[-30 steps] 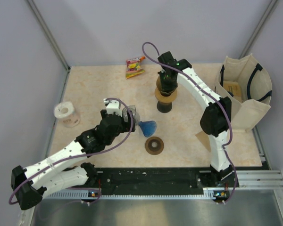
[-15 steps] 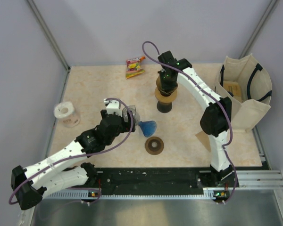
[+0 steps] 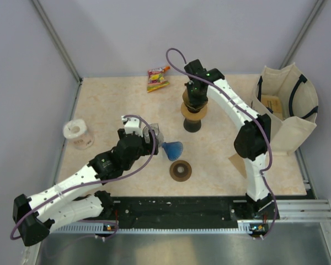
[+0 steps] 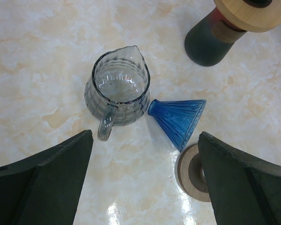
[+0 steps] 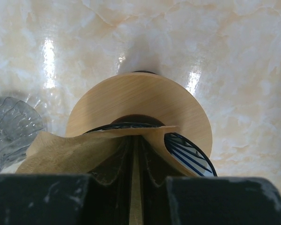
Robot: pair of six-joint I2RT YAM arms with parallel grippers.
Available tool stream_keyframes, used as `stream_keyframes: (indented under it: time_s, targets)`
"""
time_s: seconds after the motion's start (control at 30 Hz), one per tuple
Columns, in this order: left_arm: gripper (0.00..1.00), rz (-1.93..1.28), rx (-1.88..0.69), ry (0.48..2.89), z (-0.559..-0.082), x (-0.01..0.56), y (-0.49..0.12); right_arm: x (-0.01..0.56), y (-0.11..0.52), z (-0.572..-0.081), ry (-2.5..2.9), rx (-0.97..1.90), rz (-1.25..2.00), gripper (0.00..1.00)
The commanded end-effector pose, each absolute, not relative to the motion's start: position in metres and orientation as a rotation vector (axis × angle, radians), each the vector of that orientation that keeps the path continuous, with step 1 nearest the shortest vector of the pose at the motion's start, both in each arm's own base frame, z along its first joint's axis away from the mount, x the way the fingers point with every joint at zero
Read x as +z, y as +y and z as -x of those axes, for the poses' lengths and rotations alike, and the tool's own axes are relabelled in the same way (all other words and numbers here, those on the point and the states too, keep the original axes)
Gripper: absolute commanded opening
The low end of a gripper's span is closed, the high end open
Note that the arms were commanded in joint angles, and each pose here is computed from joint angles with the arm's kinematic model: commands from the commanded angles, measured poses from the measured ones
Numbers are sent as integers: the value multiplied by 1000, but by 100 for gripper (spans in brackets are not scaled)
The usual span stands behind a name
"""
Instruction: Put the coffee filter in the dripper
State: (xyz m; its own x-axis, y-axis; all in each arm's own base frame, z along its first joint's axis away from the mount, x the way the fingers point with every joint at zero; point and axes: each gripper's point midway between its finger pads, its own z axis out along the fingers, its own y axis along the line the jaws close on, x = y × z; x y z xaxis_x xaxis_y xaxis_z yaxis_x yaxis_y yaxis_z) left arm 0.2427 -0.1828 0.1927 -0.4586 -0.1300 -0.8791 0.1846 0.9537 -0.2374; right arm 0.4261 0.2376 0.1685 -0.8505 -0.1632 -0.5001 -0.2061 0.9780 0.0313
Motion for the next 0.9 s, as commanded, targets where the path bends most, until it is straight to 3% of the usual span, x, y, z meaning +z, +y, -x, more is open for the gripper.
stream_keyframes:
  time_s: [0.0,0.5,0.87]
  targets:
    - [99,-27,-395,1976,-246,202,-185,219,243,-427,2485,150,251,9]
    - [99,-27,-398,1975,-246,202,-185,254,242,-426,2408,185,233,9]
    - [99,-17,-414,1964,-245,207,-185,337,229,-403,2201,303,181,9]
